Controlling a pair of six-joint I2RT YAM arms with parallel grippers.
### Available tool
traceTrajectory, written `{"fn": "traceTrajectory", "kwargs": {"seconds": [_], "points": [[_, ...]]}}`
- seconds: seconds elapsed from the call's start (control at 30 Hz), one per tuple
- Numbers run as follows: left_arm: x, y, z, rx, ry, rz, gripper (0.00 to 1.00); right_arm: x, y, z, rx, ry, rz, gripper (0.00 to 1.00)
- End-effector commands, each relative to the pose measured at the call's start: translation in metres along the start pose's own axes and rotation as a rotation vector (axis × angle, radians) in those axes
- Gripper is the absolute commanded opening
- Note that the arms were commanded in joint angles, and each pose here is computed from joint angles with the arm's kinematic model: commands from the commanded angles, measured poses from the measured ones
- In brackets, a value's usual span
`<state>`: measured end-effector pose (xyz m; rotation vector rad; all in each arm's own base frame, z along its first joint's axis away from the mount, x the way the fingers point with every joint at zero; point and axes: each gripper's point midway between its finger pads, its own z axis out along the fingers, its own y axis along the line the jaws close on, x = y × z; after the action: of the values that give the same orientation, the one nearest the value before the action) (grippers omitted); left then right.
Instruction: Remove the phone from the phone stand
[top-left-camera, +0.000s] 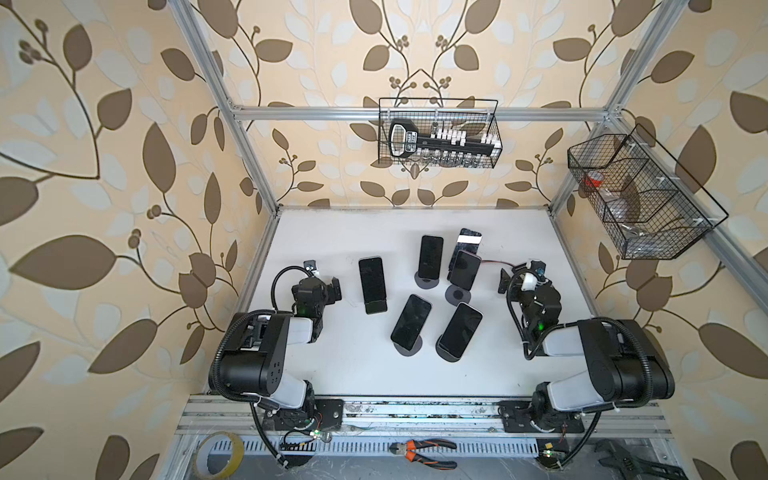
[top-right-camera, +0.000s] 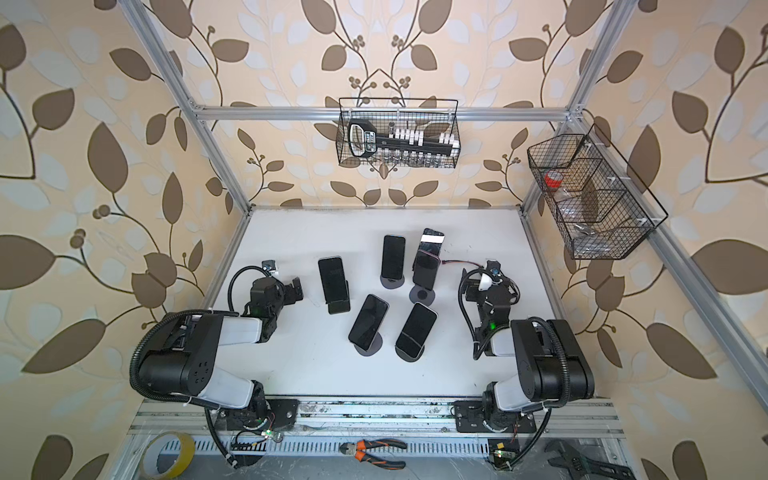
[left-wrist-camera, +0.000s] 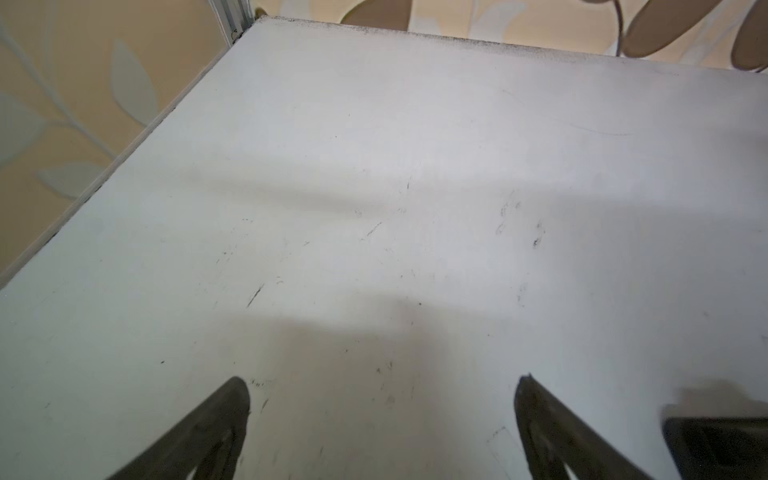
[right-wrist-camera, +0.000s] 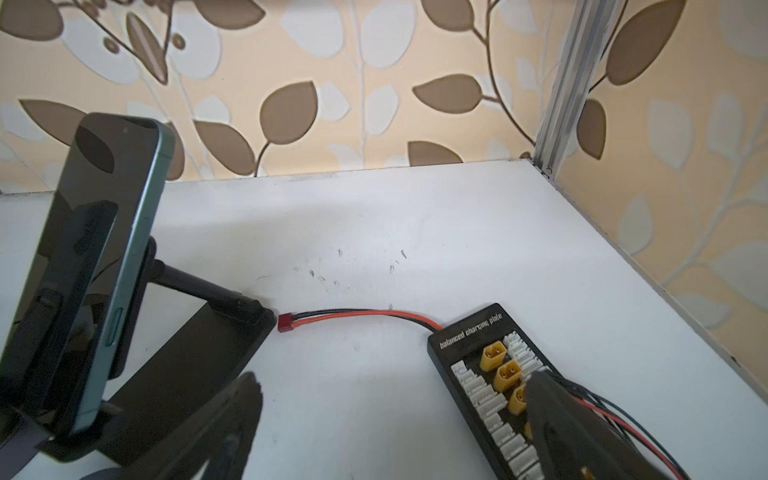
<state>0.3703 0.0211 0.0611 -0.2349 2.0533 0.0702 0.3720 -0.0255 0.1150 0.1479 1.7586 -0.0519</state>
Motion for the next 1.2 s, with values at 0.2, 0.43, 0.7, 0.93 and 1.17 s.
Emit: {"fn": "traceTrajectory", "kwargs": {"seconds": [0.2,0.43,0.7,0.93,1.17], "points": [[-0.020,-0.004,0.000,-0.006,-0.058,0.012,0.99,0.000,0.004,-0.001,-0.017,-0.008,0.002,1.00],[-0.020,-0.004,0.001,-0.006,-0.057,0.013,0.99,0.000,0.003,-0.001,-0.017,-0.008,0.002,1.00],[-0.019,-0.003,0.001,-0.006,-0.056,0.012,0.99,0.000,0.004,-0.001,-0.017,-0.008,0.003,1.00],[-0.018,-0.004,0.001,-0.006,-0.052,0.014,0.99,0.000,0.003,-0.001,-0.017,-0.006,0.003,1.00],[-0.026,-0.006,-0.004,0.011,-0.064,0.020,0.99,-0.013,-0.003,-0.013,0.014,-0.055,0.022,0.99]]}}
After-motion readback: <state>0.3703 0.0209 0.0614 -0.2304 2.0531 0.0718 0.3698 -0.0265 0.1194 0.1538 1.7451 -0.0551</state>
